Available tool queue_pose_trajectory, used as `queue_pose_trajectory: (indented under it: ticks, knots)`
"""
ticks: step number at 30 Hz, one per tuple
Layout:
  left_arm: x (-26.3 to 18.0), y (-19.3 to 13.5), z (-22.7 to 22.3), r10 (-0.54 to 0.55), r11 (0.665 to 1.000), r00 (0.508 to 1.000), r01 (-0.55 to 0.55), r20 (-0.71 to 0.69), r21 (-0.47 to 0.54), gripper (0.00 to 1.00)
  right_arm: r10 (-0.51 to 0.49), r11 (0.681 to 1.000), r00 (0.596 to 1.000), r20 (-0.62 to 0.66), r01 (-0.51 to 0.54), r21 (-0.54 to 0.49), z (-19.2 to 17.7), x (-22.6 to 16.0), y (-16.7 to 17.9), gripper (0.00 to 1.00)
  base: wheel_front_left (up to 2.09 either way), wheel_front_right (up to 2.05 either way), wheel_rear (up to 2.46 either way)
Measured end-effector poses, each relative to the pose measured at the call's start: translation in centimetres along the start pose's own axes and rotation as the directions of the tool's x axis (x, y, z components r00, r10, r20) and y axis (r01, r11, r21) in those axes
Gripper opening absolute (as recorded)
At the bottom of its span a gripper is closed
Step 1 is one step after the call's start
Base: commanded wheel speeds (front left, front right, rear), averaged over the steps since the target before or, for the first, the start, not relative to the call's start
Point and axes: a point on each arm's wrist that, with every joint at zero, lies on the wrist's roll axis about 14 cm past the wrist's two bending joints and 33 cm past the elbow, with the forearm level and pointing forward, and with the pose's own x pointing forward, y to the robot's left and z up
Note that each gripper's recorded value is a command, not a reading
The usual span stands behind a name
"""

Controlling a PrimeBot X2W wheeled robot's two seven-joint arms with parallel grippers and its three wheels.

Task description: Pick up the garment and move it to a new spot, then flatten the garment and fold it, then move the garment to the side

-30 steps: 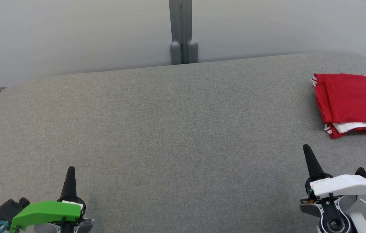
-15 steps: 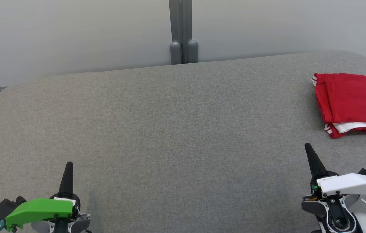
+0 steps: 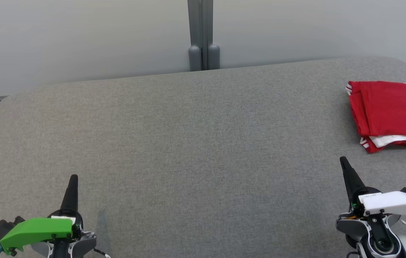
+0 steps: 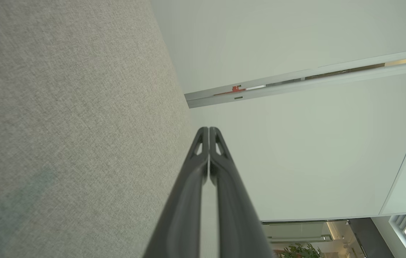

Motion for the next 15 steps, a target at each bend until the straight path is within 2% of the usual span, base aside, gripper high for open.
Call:
queue_pose_trajectory:
  ticks: [15]
  knots:
    - [0.38, -1.00, 0.33, -0.043, 0.994, 0.999, 0.043, -0.001, -0.102, 0.00, 0.012, 0.994, 1.000, -0.001, -0.012, 0.110, 0.31, 0.11, 0.26, 0.00, 0.00, 0.00, 0.00]
